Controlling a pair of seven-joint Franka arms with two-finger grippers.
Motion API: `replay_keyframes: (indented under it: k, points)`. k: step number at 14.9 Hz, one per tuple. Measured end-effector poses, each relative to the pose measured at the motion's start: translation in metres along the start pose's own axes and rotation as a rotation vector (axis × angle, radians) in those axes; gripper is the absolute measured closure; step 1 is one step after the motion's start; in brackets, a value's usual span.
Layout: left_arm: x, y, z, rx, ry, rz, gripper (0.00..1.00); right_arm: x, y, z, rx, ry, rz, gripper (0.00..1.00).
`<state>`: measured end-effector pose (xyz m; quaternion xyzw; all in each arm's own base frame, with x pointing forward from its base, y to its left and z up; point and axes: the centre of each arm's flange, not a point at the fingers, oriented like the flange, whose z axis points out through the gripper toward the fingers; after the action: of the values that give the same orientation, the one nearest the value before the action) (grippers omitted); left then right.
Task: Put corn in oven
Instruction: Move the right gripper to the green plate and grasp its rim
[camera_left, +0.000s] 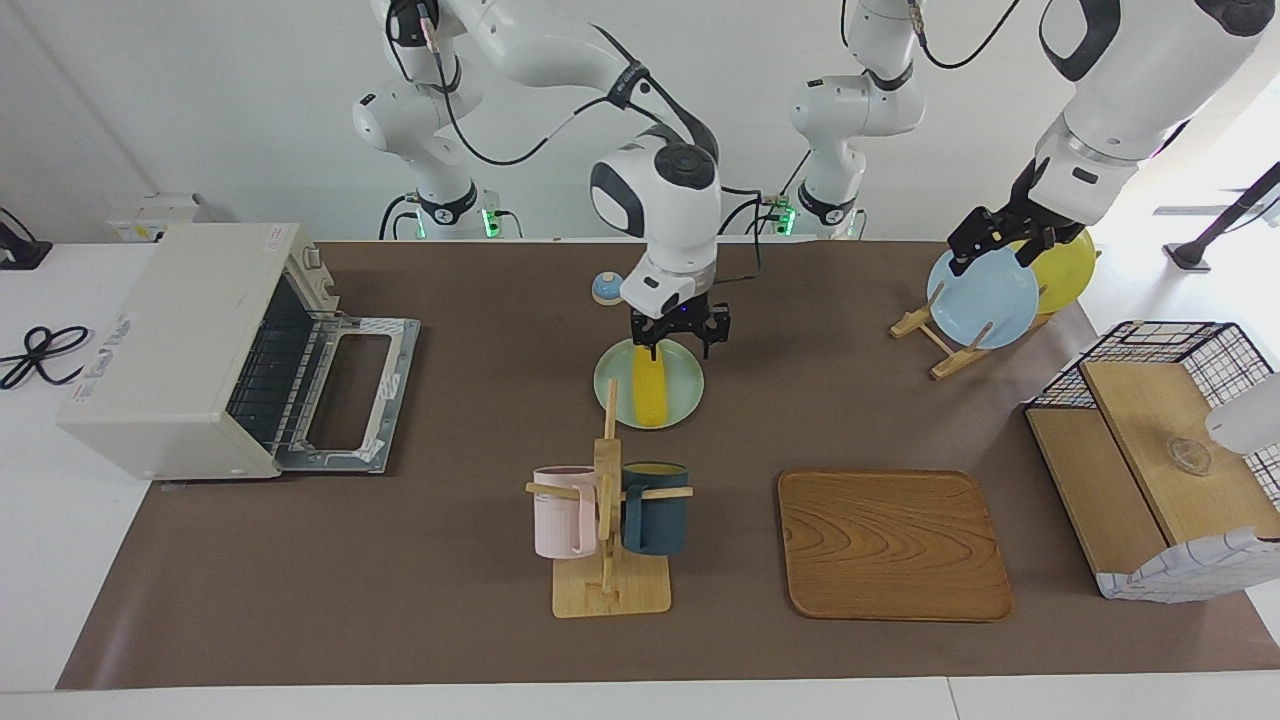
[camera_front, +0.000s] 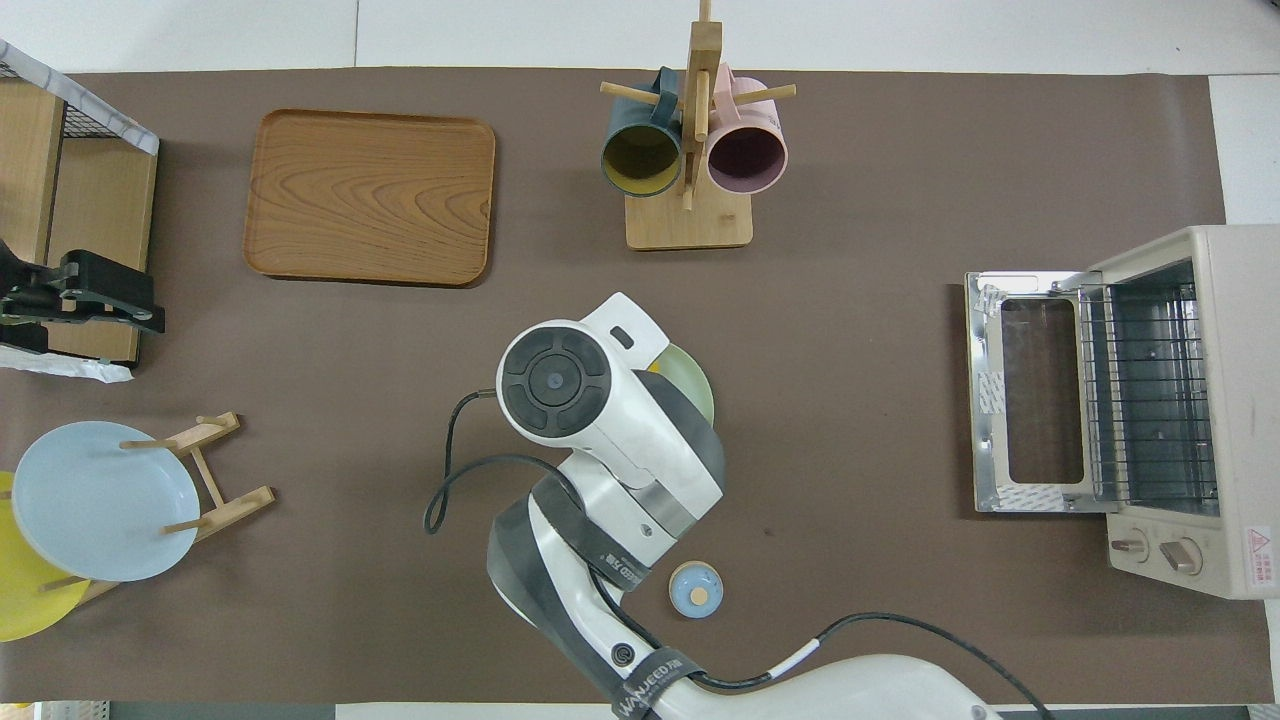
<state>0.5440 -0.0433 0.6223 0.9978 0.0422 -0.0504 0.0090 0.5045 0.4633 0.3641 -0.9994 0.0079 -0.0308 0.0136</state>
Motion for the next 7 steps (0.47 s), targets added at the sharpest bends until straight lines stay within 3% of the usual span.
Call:
replay_keyframes:
  k: [1,3,5,7]
  points:
    - [0.0,0.0,0.0,-0.001,0.002,0.0,0.0,0.001,-0.005,0.014,-0.005,0.0,-0.005,0.33]
    - [0.001,0.0,0.0,-0.001,0.005,0.0,0.0,-0.001,-0.009,0.029,0.0,0.008,-0.012,0.37]
    - [0.001,0.0,-0.001,-0.002,0.009,0.0,0.0,-0.007,-0.015,0.034,0.012,0.019,-0.024,0.59]
    - [0.001,0.0,-0.003,-0.003,0.014,0.0,0.0,-0.018,-0.021,0.044,0.02,0.026,-0.042,0.6]
